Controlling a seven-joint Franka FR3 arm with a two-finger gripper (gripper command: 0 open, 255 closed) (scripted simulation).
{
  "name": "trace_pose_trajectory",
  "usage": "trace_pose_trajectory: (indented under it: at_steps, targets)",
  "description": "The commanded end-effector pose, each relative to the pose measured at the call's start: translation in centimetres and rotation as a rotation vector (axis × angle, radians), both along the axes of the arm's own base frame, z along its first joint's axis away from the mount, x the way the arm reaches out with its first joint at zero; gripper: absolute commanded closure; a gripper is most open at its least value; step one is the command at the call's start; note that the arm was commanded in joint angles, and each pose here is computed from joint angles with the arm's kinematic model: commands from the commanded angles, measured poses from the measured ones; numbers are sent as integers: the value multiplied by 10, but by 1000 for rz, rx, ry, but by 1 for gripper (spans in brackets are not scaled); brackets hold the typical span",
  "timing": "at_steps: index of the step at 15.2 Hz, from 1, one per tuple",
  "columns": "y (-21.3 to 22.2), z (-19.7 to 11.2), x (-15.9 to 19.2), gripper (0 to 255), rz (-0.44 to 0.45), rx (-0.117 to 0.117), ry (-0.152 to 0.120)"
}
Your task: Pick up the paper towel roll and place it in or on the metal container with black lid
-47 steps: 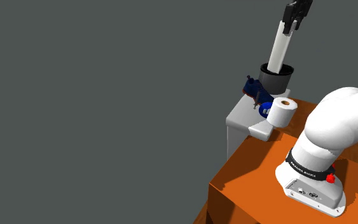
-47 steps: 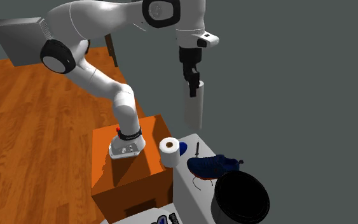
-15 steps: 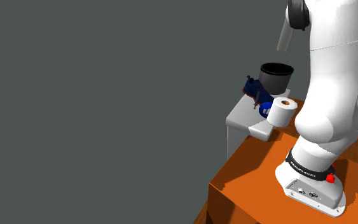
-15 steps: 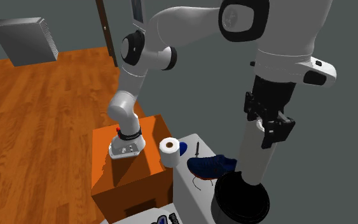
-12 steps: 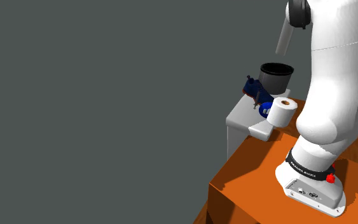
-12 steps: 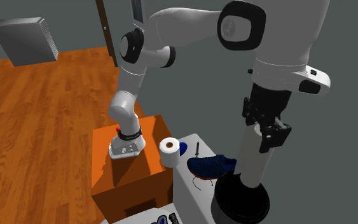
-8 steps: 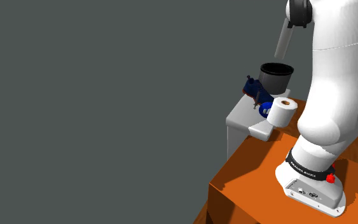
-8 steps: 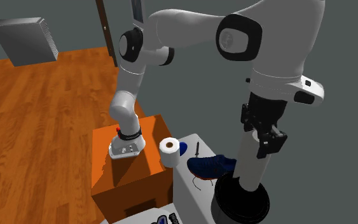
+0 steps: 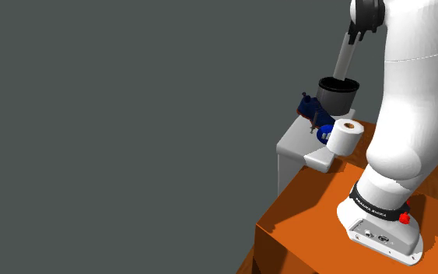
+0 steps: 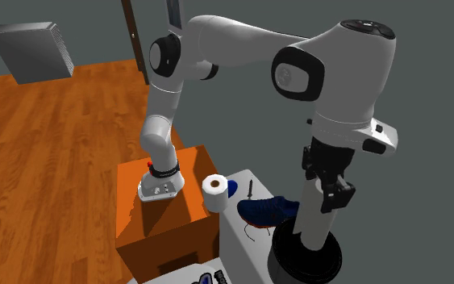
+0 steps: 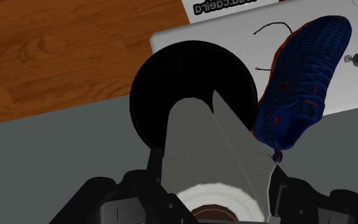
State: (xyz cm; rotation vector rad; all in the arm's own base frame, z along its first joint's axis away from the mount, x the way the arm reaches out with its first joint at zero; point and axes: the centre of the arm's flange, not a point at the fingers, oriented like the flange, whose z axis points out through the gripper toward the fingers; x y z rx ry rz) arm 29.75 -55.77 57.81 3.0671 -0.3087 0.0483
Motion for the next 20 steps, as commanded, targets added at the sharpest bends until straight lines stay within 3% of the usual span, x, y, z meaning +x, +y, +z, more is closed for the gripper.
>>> trace_pose_trajectory:
  at_steps: [1,3,11,12,17,20]
  targets:
    - [0,-11,-1,255,0,-1,0]
    - [0,-23,-1,255,0,-1,0]
    - [0,-23,-1,255,0,-1,0]
    - [0,-23,-1,0,0,-1,0]
    - [0,-23,-1,0,0,-1,0]
    - [3,17,-2,0,0,0,0]
